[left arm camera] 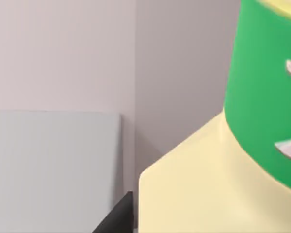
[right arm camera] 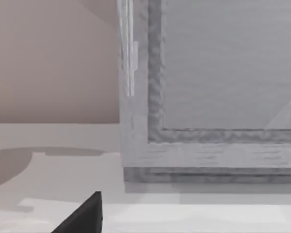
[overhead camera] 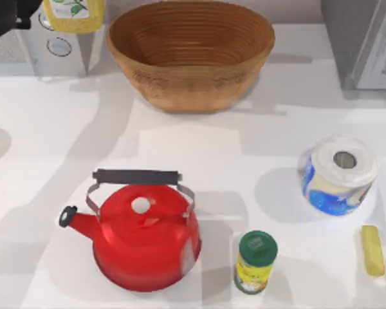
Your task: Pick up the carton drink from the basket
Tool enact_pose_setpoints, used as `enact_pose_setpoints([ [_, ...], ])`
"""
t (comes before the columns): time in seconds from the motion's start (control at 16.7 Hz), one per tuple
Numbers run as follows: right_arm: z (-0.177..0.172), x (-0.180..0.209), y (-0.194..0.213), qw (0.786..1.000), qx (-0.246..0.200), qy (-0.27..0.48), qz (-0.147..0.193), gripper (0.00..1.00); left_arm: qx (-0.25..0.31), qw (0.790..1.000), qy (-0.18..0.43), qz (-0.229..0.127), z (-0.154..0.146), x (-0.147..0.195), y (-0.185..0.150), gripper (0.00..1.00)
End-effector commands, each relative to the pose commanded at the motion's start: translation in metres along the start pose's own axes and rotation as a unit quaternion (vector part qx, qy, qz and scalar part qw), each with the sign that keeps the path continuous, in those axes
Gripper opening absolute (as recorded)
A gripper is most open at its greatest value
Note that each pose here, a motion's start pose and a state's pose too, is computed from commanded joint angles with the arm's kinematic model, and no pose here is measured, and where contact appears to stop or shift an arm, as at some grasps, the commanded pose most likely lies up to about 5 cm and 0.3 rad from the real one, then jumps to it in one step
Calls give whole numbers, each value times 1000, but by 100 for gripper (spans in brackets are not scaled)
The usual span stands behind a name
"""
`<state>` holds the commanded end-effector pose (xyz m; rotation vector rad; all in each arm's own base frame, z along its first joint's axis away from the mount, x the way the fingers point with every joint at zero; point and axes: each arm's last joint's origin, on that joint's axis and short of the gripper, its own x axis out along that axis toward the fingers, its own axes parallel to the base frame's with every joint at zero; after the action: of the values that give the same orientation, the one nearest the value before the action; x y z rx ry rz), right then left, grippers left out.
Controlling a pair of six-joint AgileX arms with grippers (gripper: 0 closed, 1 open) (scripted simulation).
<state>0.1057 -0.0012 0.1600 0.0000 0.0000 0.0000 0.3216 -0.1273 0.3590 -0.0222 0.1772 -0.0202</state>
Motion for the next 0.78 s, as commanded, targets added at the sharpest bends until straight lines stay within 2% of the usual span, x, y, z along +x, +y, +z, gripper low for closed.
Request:
enact_pose_setpoints([
  [0.24,0,0,0,1000,0,0,0,100,-5,1000,-22,1,-26,-80,61,0],
  [0.48,0,0,0,1000,0,0,0,100,-6,998,-59,3,-91,-154,102,0],
  [0.6,0,0,0,1000,0,0,0,100,-3,997,-73,4,-132,-174,112,0],
  [0.78,0,0,0,1000,0,0,0,100,4,997,-82,7,-188,-183,121,0],
])
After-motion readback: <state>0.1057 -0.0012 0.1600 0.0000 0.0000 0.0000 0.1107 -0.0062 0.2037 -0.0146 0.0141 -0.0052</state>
